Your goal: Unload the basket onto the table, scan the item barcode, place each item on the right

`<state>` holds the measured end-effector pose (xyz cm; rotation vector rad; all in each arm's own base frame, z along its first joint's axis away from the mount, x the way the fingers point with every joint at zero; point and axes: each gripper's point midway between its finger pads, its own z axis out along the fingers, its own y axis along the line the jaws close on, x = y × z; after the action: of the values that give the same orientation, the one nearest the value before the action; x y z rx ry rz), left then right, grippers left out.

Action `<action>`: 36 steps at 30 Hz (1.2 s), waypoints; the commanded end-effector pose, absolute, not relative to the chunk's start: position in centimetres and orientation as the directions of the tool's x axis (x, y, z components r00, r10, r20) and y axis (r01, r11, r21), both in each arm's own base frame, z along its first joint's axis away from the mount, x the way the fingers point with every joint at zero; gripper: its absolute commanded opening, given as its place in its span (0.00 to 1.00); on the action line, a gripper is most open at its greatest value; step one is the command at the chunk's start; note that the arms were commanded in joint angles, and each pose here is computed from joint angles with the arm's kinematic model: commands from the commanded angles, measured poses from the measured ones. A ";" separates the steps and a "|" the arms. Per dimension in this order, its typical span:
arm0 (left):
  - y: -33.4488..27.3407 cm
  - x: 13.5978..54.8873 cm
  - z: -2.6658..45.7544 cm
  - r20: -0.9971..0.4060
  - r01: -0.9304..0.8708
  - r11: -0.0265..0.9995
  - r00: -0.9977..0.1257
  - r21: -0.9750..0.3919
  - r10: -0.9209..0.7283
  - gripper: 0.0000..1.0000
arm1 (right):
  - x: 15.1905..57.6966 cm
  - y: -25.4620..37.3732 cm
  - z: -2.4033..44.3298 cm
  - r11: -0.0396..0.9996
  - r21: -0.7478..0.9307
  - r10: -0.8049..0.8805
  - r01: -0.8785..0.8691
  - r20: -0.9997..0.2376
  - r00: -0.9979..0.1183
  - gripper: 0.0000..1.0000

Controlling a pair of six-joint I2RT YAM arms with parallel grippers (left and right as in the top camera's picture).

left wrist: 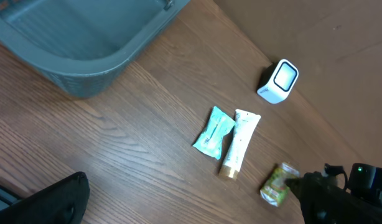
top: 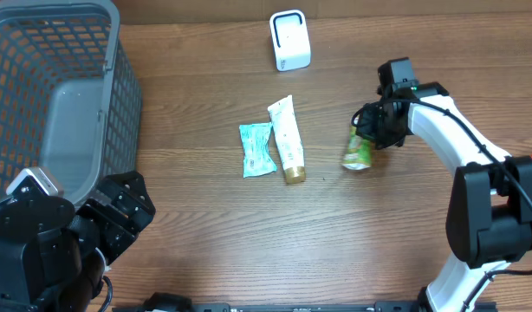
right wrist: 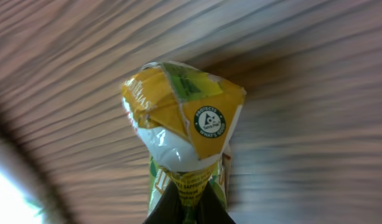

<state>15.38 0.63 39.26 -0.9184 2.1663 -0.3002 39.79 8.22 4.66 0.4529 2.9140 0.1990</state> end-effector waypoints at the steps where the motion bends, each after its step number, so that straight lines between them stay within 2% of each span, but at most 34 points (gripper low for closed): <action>1: 0.7 15.4 39.4 -0.559 -0.516 0.721 -0.461 -0.463 -0.689 0.99 | 41.3 5.2 8.0 0.949 -0.101 0.244 0.299 -0.364 -0.899 0.04; 6: 0.7 15.4 39.4 -0.559 -0.516 0.721 -0.461 -0.463 -0.689 1.00 | 40.6 7.8 7.3 0.954 -0.191 0.147 0.231 -0.374 -0.916 0.04; 12: 0.7 15.4 39.4 -0.559 -0.516 0.721 -0.461 -0.463 -0.689 1.00 | 39.4 11.9 2.8 0.957 -0.240 0.084 0.165 -0.315 -0.945 0.04; 16: 0.7 15.4 39.4 -0.559 -0.516 0.721 -0.461 -0.463 -0.689 0.99 | 38.2 13.7 0.4 0.955 -0.250 0.089 0.161 -0.277 -0.957 0.18; 19: 0.7 15.4 39.4 -0.559 -0.516 0.721 -0.461 -0.463 -0.689 0.99 | 38.0 14.9 0.3 0.961 -0.235 0.077 0.146 -0.279 -0.957 0.43; 22: 0.7 15.4 39.4 -0.559 -0.516 0.721 -0.461 -0.463 -0.689 1.00 | 38.4 16.0 1.4 0.968 -0.212 0.072 0.136 -0.286 -0.956 0.63; 28: 0.7 15.4 39.4 -0.559 -0.516 0.721 -0.461 -0.463 -0.689 0.99 | 40.5 16.4 5.6 0.970 -0.183 0.096 0.159 -0.313 -0.945 0.68; 30: 0.7 15.4 39.4 -0.559 -0.516 0.721 -0.461 -0.463 -0.689 1.00 | 41.6 15.7 8.2 0.968 -0.170 0.123 0.186 -0.323 -0.938 0.85; 32: 0.7 15.4 39.4 -0.559 -0.516 0.721 -0.461 -0.463 -0.689 1.00 | 41.9 14.9 9.4 0.966 -0.162 0.142 0.199 -0.308 -0.941 0.97; 33: 0.7 15.4 39.4 -0.559 -0.516 0.721 -0.461 -0.463 -0.689 1.00 | 41.9 14.5 9.8 0.970 -0.154 0.138 0.189 -0.288 -0.947 1.00; 36: 0.7 15.4 39.4 -0.559 -0.516 0.721 -0.461 -0.463 -0.689 0.99 | 41.1 13.6 9.7 0.990 -0.086 0.093 0.109 -0.173 -0.980 1.00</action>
<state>15.38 0.63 39.26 -0.9188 2.1662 -0.3004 41.02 14.61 9.10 0.2065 2.8841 -0.2776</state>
